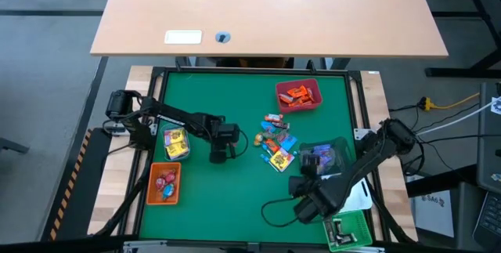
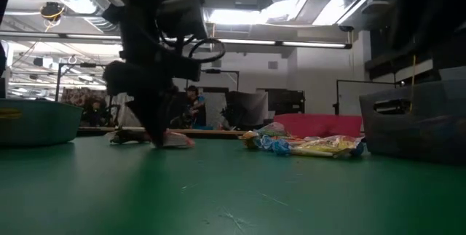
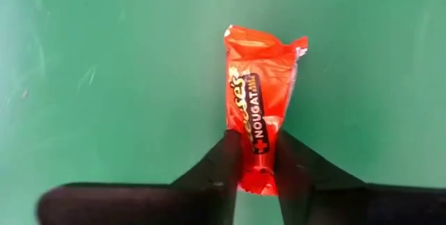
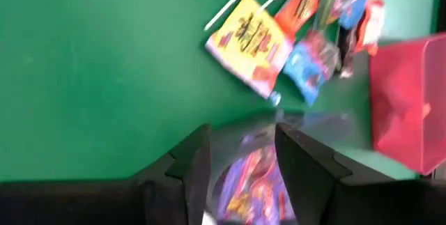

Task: Sort candy
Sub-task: Put the orange chocolate bar into the red bin

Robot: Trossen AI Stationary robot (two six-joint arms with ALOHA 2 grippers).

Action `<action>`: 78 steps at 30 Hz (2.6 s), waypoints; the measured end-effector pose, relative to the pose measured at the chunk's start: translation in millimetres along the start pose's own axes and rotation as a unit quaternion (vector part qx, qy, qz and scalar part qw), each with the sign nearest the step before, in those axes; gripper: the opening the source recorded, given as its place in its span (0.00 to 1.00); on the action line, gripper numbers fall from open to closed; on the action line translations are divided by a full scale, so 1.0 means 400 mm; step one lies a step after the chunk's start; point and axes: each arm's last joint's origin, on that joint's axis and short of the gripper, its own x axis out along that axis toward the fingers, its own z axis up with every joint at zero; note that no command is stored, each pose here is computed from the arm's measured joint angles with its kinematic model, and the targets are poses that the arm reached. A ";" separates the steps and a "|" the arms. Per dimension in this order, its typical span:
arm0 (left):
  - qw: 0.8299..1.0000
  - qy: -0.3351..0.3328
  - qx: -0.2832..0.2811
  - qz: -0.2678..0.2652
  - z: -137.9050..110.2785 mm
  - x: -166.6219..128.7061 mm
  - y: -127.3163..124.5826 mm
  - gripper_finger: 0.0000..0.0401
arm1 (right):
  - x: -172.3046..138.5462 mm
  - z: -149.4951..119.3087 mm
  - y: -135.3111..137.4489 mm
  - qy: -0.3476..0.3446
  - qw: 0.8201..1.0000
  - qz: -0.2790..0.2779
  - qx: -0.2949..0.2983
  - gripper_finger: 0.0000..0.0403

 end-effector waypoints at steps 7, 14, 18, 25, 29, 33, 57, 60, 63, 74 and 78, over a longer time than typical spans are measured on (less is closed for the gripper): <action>0.995 -0.075 -0.023 -0.068 0.037 -0.005 -0.022 0.05 | 0.056 0.056 -0.062 -0.044 0.999 0.012 0.014 0.39; 0.985 -0.133 -0.009 -0.111 0.063 -0.016 -0.054 0.05 | 0.130 0.116 -0.091 -0.087 0.992 0.082 -0.037 0.39; 0.981 -0.153 -0.005 -0.120 0.071 -0.021 -0.072 0.04 | 0.141 0.146 -0.108 -0.119 0.984 0.119 -0.051 0.39; 0.961 -0.208 0.011 -0.182 0.095 -0.039 -0.106 0.04 | 0.133 0.192 -0.114 -0.205 0.968 0.131 -0.064 0.39; 0.950 -0.236 0.024 -0.204 0.105 -0.049 -0.124 0.04 | 0.127 0.201 -0.111 -0.230 0.961 0.127 -0.090 0.39; 0.938 -0.260 0.036 -0.227 0.114 -0.059 -0.138 0.04 | 0.127 0.200 -0.110 -0.229 0.959 0.128 -0.104 0.39; 0.926 -0.278 0.045 -0.252 0.121 -0.067 -0.143 0.05 | 0.127 0.199 -0.108 -0.228 0.956 0.148 -0.108 0.02; 0.926 -0.278 0.045 -0.251 0.121 -0.067 -0.143 0.05 | 0.127 0.199 -0.108 -0.228 0.957 0.145 -0.108 0.03; 0.928 -0.280 0.041 -0.240 0.122 -0.066 -0.141 0.06 | 0.128 0.199 -0.110 -0.227 0.959 0.134 -0.106 0.01; 0.939 -0.288 0.021 -0.185 0.125 -0.062 -0.128 0.28 | 0.126 0.218 -0.159 -0.224 0.964 0.108 -0.092 0.00; 0.946 -0.282 0.007 -0.160 0.125 -0.057 -0.109 0.33 | 0.118 0.213 -0.212 -0.202 0.971 0.092 -0.088 0.00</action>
